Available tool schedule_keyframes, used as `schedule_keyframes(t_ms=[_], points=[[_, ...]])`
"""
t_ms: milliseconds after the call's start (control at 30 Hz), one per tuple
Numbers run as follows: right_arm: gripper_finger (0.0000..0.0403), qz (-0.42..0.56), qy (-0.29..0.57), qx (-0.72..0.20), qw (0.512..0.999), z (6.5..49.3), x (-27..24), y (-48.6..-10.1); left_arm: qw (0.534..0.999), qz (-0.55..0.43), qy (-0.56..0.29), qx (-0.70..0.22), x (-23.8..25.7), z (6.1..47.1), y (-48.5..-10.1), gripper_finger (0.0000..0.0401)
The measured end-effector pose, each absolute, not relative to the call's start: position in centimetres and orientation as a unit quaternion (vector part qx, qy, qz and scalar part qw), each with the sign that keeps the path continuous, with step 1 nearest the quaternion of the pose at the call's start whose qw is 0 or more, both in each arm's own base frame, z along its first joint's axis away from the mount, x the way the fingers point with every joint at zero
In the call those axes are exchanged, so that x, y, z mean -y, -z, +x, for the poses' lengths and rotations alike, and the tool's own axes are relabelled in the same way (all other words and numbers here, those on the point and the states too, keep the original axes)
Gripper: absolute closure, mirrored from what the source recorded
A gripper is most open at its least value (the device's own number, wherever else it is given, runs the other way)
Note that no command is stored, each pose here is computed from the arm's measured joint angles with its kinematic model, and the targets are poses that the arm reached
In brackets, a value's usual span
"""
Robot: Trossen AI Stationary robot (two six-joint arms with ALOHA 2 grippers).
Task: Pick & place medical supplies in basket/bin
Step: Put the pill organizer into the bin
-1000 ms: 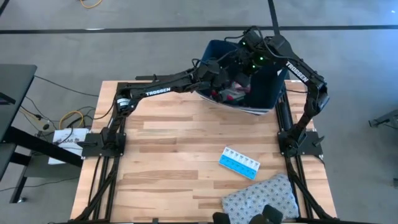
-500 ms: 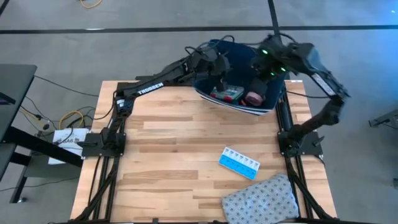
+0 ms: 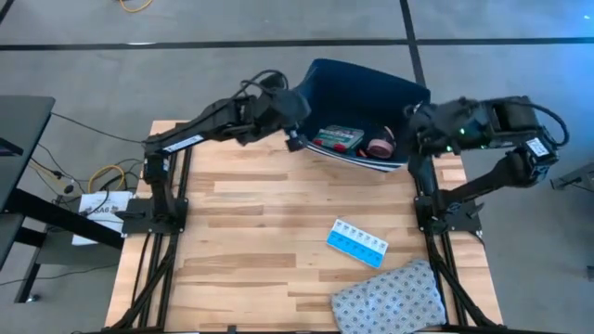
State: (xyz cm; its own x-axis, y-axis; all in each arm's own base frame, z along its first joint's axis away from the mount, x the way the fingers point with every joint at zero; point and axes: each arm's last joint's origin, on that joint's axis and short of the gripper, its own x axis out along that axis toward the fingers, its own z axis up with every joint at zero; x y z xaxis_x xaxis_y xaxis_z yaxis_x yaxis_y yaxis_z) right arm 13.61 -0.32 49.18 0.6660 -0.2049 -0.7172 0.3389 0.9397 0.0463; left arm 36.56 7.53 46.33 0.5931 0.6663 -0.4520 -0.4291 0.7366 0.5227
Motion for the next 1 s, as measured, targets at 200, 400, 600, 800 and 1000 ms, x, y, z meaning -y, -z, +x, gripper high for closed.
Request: schedule_keyframes(t_ms=[200, 400, 600, 800, 1000], points=[[0.0377, 0.107, 0.083, -0.393, 0.910, 14.2, -2.4, -48.9, 0.872, 0.169, -0.296, -0.350, -3.7, 34.5, -46.8, 0.0335], [0.0357, 0.122, 0.030, -0.417, 0.900, 14.9, -5.1, -48.5, 0.883, 0.152, -0.194, -0.399, 0.3, 32.9, -46.2, 0.0335], [0.0358, 0.102, -0.026, -0.434, 0.895, 14.7, -6.9, -48.2, 0.882, 0.139, -0.210, -0.399, 2.9, 29.7, -47.4, 0.0335], [0.0379, 0.043, 0.012, -0.424, 0.905, 13.8, -8.3, -46.6, 0.884, 0.102, -0.229, -0.394, 5.6, 26.6, -47.7, 0.0335], [0.0395, 0.029, 0.024, -0.442, 0.896, 11.4, -10.3, -41.1, 0.868, 0.159, -0.284, -0.375, 8.9, 25.5, -44.7, 0.0335]])
